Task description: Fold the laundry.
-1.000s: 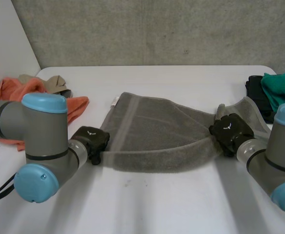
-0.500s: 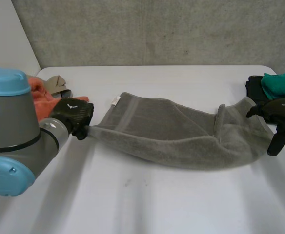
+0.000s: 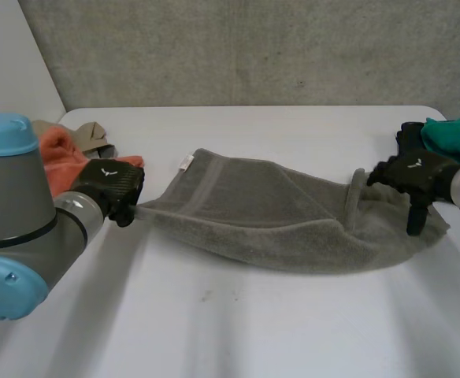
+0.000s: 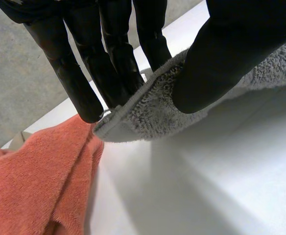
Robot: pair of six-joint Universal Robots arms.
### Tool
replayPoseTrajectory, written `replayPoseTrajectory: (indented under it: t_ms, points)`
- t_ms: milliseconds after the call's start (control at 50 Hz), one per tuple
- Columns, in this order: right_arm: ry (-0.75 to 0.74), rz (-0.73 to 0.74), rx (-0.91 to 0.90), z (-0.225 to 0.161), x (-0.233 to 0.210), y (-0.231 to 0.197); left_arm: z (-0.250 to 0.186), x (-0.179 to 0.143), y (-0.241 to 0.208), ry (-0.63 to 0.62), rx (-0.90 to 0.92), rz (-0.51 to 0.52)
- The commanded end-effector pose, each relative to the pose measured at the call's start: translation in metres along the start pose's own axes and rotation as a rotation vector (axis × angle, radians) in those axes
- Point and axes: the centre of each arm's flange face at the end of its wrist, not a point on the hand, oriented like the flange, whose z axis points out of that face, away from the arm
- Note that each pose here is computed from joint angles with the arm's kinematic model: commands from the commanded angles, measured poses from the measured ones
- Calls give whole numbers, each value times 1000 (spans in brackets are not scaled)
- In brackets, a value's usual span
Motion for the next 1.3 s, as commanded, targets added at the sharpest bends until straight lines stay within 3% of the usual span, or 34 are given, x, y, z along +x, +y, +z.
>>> replayPoseTrajectory:
  t_ms: [20,260,580,700,780,940,1060,1120,1220,1240,1300]
  points:
    - [-75,-52,-34,11,-18,0,-6,-13,3,-38,-3,31]
    - [-123,77,-84,1,-37,8,-4,-14,2,-47,16,32]
    - [-31,25,-17,12,-34,13,-6,-14,3,-48,19,32]
    - [46,-22,19,-28,-19,-18,-20,-23,-15,-77,75,31]
    - [57,-74,-47,-86,-18,-38,-35,-32,-27,-109,115,28]
    - [-31,-170,-166,-135,-33,-33,-71,-27,-28,-60,123,89]
    - [-74,-149,-200,-123,-48,-14,-66,-18,-13,-2,86,96]
    - [-91,-155,-208,-86,-52,3,-29,-12,9,27,6,98]
    - [128,-188,-129,-47,-27,-23,33,-17,-15,-17,116,168]
    - [242,-193,-64,-39,-11,-40,43,-21,-34,-48,188,193]
    - [386,-202,62,-29,8,-66,57,-32,-75,-131,362,227]
